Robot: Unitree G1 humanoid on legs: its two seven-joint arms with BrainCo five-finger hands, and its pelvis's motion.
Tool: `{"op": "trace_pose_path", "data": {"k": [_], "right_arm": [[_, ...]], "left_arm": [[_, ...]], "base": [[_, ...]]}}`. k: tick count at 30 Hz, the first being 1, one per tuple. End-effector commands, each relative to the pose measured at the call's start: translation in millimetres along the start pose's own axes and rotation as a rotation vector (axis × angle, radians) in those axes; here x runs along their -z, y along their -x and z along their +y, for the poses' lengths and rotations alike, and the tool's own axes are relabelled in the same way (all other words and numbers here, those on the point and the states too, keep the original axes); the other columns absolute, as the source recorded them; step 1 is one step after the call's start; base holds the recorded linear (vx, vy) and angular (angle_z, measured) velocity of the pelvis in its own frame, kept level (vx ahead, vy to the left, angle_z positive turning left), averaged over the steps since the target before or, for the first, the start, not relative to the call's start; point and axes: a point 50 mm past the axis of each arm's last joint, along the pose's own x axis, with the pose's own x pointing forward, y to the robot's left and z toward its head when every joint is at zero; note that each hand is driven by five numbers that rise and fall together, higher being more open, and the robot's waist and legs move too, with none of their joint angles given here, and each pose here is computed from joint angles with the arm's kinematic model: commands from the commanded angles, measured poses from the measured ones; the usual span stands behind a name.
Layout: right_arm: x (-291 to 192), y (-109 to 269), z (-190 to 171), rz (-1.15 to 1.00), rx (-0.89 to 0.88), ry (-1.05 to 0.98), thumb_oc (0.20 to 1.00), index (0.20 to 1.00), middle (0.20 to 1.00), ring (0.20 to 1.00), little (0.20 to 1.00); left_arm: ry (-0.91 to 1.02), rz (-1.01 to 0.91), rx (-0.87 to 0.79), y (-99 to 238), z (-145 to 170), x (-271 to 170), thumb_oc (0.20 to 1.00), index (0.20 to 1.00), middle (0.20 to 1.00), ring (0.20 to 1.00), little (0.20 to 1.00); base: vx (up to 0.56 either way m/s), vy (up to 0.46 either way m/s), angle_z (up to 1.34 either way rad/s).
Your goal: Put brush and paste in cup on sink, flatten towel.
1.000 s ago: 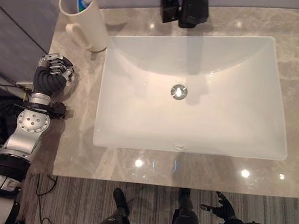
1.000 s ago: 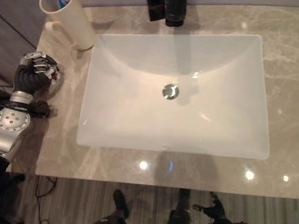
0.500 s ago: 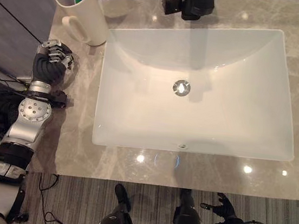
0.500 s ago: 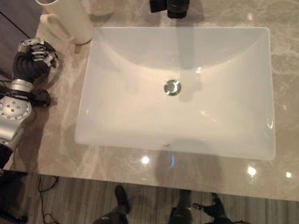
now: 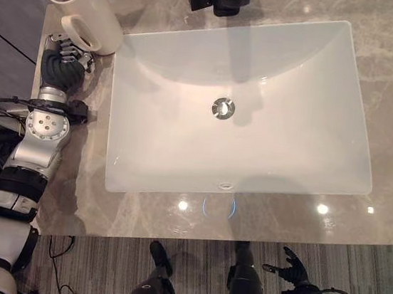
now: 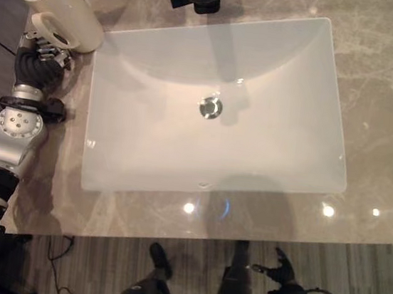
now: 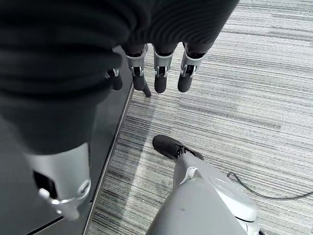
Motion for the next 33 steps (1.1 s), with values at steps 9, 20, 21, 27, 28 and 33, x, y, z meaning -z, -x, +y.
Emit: {"op": "trace_pose_path", "data": {"k": [9, 20, 21, 27, 28, 33], "right_arm": [[-25.7, -1.5, -5.1, -0.140, 0.024, -0.051, 1.000, 1.000, 1.000, 1.000, 1.000], [-31.0, 3.5, -0.8, -0.195, -0.005, -0.071, 1.000, 1.000, 1.000, 1.000, 1.000], [-31.1, 3.7, 0.3, -0.198, -0.008, -0.074, 1.000, 1.000, 1.000, 1.000, 1.000], [-31.0, 5.9, 4.6, -0.207, -0.032, -0.066, 1.000, 1.000, 1.000, 1.000, 1.000], [-29.3, 6.6, 5.2, -0.203, -0.036, -0.065, 1.000, 1.000, 1.000, 1.000, 1.000], [-28.5, 8.1, 5.8, -0.206, -0.042, -0.064, 1.000, 1.000, 1.000, 1.000, 1.000]], "left_arm": [[-0.165, 0.026, -0.160, -39.5, 36.3, -17.6, 0.200, 0.200, 0.200, 0.200, 0.200], [-0.426, -0.014, -0.124, -47.9, 51.6, -29.8, 0.200, 0.200, 0.200, 0.200, 0.200], [-0.450, -0.022, -0.118, -49.3, 50.5, -31.5, 0.200, 0.200, 0.200, 0.200, 0.200], [-0.500, -0.044, -0.084, -52.1, 43.2, -35.1, 0.200, 0.200, 0.200, 0.200, 0.200], [-0.488, -0.046, -0.085, -52.5, 41.5, -35.6, 0.200, 0.200, 0.200, 0.200, 0.200], [-0.473, -0.044, -0.079, -51.9, 37.8, -34.1, 0.200, 0.200, 0.200, 0.200, 0.200]], "base": [[0.01, -0.012, -0.04], [0.00, -0.001, -0.01], [0.00, -0.015, -0.16], [0.00, -0.001, -0.04], [0.00, 0.000, 0.00], [0.00, 0.000, 0.00]]}}
